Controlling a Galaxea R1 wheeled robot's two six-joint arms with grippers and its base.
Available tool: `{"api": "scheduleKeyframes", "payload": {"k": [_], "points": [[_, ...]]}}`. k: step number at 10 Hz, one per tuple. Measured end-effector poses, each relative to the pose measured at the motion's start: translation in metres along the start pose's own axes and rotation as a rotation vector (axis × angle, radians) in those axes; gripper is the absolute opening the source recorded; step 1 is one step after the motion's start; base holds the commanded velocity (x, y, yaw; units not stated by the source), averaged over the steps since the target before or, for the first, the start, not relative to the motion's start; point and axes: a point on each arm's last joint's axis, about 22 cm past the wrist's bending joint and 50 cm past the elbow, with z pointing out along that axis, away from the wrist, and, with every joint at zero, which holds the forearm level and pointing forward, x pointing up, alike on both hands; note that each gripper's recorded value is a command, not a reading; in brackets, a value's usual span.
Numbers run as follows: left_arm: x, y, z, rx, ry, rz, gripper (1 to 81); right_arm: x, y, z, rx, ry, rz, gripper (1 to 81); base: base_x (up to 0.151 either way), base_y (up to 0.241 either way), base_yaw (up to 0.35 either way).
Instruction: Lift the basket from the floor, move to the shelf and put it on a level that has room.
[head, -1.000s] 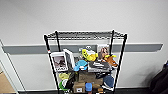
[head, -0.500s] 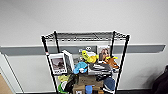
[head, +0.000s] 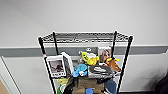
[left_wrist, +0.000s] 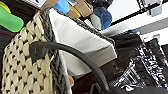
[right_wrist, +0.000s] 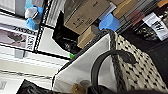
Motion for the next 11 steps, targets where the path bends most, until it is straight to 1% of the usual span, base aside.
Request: {"api": "scheduleKeyframes", "payload": {"k": [11], "points": [[0.0006,0.0001,0.0004,-0.001,0.001,0.000,1.0,-0.0028,0.0000,-0.0017,0.001,0.001,0.005,1.0,0.099,0.000,0.000]]}}
